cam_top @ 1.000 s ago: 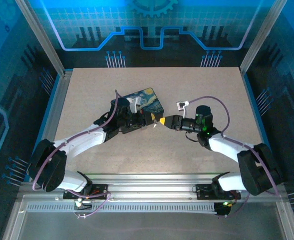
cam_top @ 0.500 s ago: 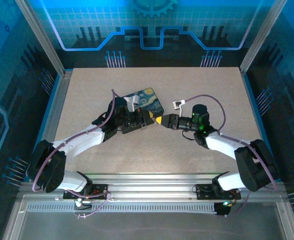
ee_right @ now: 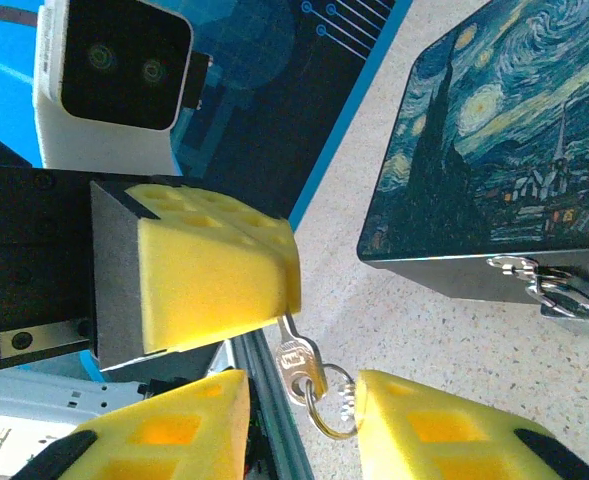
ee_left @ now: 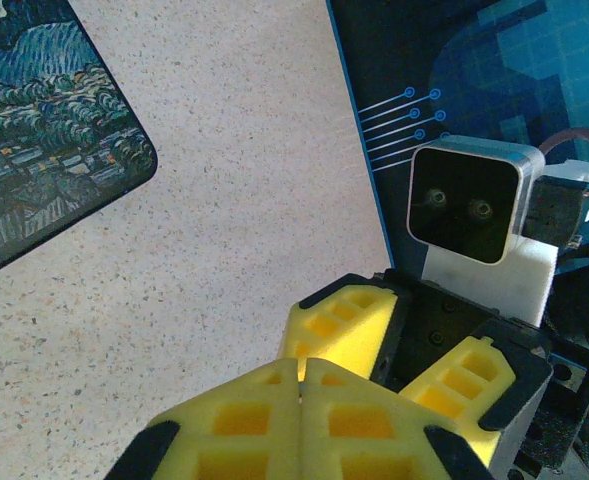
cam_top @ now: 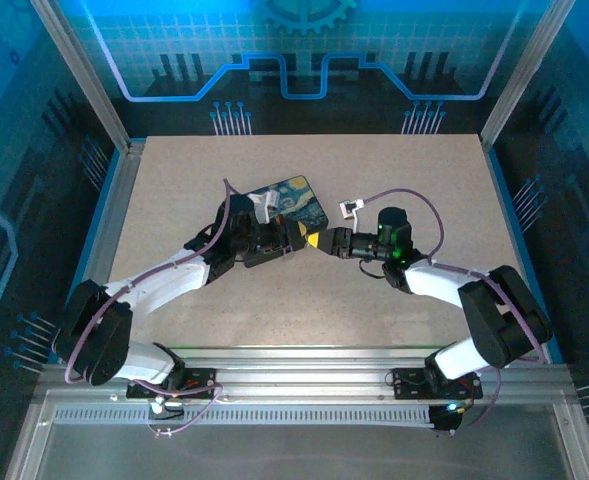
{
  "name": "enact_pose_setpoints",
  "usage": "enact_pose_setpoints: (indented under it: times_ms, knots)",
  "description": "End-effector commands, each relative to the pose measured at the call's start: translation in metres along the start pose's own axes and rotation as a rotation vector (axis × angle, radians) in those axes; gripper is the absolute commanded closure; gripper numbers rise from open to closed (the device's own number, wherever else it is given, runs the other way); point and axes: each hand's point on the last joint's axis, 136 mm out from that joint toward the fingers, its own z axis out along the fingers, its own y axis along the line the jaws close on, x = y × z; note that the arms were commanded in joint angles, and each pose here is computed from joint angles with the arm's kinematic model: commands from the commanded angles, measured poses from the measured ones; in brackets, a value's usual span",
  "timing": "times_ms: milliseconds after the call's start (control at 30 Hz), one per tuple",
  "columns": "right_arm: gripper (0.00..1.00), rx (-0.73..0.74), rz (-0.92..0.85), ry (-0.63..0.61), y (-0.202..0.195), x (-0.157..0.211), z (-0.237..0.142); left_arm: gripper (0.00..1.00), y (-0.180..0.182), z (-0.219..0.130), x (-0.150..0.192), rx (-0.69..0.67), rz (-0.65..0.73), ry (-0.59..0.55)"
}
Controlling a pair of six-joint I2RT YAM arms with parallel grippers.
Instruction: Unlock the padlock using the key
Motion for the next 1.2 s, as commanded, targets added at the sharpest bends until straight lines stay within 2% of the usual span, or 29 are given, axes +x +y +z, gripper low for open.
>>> enact_pose_setpoints:
  times_ms: [0, 400, 933, 1000, 1167]
  knots:
    - [0.7, -0.06, -0.06, -0.005, 0.02, -0.008, 0.007, 1.0, -0.01, -0.005, -0.004, 0.038, -0.001, -0.012]
    - [0.78, -0.073, -0.055, -0.001, 0.02, -0.008, 0.01, 1.0, -0.012, -0.006, -0.004, 0.049, -0.006, -0.009]
    - [1.0, -0.094, -0.052, -0.03, 0.024, -0.012, 0.009, 1.0, -0.013, -0.008, -0.001, 0.073, -0.012, -0.012]
    - [1.0, -0.089, -0.052, -0.024, 0.023, -0.01, 0.009, 0.99, -0.013, -0.009, 0.0, 0.071, -0.006, -0.014]
    - [1.0, -0.049, -0.051, 0.039, 0.014, 0.001, 0.008, 0.65, -0.01, -0.017, -0.002, 0.039, 0.031, -0.006]
